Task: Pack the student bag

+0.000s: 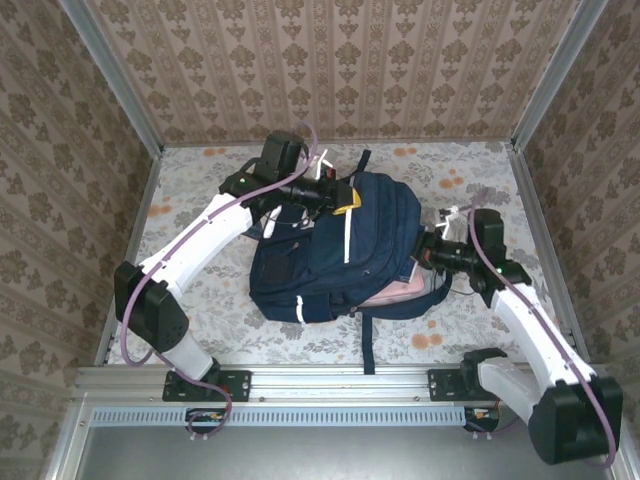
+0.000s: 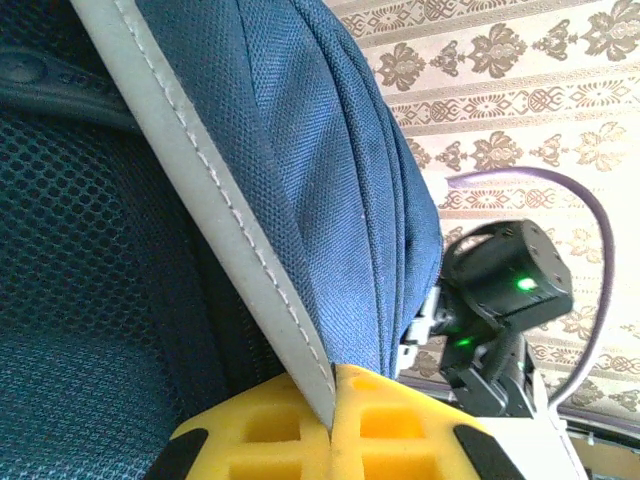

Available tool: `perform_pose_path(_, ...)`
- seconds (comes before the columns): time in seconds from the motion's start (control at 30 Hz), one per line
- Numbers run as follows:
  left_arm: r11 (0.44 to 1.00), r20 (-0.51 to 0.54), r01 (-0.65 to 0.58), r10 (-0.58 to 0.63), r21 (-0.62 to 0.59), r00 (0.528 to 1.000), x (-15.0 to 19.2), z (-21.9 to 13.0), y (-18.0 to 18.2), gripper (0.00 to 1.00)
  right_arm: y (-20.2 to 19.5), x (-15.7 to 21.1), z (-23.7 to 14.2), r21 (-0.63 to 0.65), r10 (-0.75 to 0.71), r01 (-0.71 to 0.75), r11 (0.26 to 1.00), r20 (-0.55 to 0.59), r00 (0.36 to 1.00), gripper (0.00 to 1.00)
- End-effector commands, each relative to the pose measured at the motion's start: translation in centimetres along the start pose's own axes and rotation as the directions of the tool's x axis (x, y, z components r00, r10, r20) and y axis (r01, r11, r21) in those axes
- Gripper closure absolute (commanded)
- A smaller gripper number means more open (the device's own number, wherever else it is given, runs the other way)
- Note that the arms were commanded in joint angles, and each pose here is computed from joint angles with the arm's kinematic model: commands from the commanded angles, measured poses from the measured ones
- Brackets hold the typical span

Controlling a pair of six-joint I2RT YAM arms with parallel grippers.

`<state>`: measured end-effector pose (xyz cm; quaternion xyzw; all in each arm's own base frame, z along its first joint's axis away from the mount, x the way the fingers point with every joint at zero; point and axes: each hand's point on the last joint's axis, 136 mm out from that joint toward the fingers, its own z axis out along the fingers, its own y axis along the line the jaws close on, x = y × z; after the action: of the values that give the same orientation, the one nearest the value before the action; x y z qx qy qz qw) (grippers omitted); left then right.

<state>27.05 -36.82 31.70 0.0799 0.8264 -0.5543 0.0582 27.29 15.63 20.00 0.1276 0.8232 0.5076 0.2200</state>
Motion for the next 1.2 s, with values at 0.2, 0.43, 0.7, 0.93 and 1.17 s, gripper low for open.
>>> perform_pose_path(0.2,0.943,0.068,-0.242,0.233,0.226,0.97,-0.4,-2.6,-10.2,1.0,0.3,-2.0,8.5,0.068,-0.045,0.048,0.997,-0.05,0.998,0.53)
perform_pose_path(0.43,0.948,0.076,-0.235,0.224,0.217,0.972,-1.0,-2.4,-9.6,1.0,-2.7,-4.3,2.3,0.378,-0.166,0.116,0.919,0.102,0.981,0.13)
perform_pose_path(0.7,0.953,0.053,-0.223,0.216,0.204,0.975,-1.3,0.1,-8.7,1.0,-4.6,-5.7,-8.5,0.623,-0.262,0.032,0.781,0.282,0.923,0.02)
perform_pose_path(0.93,0.97,-0.099,-0.221,0.231,0.096,0.968,1.9,7.5,-5.4,0.7,-2.4,-7.0,-13.9,0.703,-0.379,-0.007,0.711,0.391,0.839,0.0)
perform_pose_path(1.17,0.946,0.013,-0.295,0.299,-0.138,0.954,-1.2,4.1,-0.8,0.43,0.0,-7.0,-14.9,0.68,-0.436,0.058,0.731,0.4,0.806,0.0)
